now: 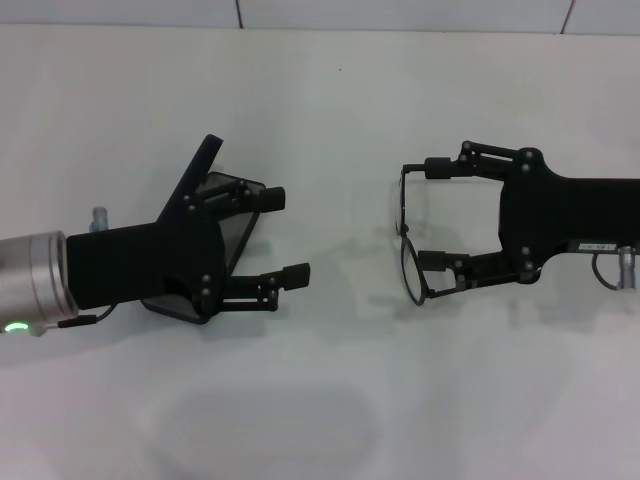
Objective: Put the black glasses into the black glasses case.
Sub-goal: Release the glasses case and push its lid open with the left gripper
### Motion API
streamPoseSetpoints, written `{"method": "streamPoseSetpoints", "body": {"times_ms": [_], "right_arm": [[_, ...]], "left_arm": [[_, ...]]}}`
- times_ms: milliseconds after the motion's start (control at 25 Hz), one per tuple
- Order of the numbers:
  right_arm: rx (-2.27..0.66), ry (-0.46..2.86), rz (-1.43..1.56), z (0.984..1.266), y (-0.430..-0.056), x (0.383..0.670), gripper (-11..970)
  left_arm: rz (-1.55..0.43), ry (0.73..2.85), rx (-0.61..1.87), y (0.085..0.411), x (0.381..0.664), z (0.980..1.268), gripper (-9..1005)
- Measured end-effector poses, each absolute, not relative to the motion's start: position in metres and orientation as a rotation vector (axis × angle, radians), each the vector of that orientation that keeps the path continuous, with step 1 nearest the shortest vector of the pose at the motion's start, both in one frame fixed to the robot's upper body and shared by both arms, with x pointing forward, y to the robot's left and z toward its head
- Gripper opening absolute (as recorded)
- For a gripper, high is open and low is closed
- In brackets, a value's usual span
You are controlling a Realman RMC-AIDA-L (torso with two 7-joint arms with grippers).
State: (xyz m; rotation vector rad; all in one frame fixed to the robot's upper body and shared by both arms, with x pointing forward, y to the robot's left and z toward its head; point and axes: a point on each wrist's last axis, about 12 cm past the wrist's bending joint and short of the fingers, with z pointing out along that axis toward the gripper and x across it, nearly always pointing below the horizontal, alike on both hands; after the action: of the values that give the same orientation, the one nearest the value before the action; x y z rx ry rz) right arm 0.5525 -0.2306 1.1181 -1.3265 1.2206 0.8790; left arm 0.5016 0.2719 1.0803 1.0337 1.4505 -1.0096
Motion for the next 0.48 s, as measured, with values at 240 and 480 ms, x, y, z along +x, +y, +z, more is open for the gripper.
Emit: {"method": "streamPoseSetpoints", "body": {"times_ms": [240,480], "right_arm": [[-1.327,1.235,0.872,1.1151,-0.2292,0.5523,884],[-1.317,1.251,0.865,1.1122,-0.2311,0.5509,884]], "left_arm": [[-1.010,1.447,1.030,0.2714,0.5019,1.0807,887],[-1.026,1.467,0.975,0.2728,0.5111,1.0879,886]]}}
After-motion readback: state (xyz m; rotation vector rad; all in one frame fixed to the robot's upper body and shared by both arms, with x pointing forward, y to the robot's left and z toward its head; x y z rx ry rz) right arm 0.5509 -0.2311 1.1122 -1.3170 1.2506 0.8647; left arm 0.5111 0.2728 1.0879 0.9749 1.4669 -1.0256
